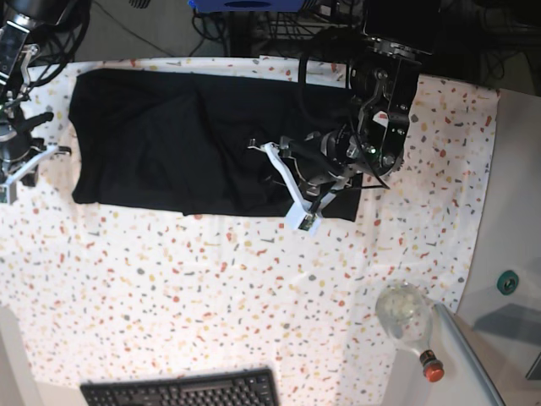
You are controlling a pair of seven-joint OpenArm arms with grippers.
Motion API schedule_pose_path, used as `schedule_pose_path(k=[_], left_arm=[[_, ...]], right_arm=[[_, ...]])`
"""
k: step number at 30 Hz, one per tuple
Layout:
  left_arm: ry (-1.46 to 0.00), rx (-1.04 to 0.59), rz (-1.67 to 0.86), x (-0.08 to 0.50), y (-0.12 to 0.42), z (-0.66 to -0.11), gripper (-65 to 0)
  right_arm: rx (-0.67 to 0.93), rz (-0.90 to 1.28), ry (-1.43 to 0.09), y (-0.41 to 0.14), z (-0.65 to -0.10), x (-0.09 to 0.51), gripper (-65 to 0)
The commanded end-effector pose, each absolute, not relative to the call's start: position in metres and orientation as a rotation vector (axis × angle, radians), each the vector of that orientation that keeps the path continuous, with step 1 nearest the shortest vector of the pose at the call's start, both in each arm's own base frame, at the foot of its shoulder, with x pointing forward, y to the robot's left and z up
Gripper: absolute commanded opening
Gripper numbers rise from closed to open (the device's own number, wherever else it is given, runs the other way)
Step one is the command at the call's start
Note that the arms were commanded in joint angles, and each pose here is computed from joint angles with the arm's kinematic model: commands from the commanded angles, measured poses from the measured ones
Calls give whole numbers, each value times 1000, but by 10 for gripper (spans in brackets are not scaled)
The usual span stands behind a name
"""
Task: Layout the t-shirt on the table in an organized manner, then fold the t-shirt properly
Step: 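Grasp the strip's end with the left gripper and fold it toward the right gripper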
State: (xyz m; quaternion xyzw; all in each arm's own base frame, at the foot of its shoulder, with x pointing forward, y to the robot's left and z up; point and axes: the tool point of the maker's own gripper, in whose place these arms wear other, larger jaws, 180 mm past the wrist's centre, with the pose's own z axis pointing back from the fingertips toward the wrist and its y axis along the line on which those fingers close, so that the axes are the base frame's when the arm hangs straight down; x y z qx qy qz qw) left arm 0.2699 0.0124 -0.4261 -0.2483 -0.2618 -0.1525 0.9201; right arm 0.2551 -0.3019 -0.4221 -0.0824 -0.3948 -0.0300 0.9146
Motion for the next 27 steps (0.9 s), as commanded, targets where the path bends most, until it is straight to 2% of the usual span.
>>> schedule_pose_path(k=[1,20,21,24,27], left_arm=[[-593,-538,-319,283,5,-411,-650],[-561,-542,-311,280,2,-421,-650],[-561,-542,-311,280,2,-421,-612],[-563,-546,-310,281,1,-420,-385],[-563,-549,-309,281,0,-420,-214]], right_arm=[[-192,-55,-866,-309,-407,265,-650],[-191,-56,-866,-309,-407,265,-650],[-191,-56,-866,-309,-407,265,-650],[-190,-57,-867,-309,-407,265,-650],[-190,-57,-867,-309,-407,265,-650]])
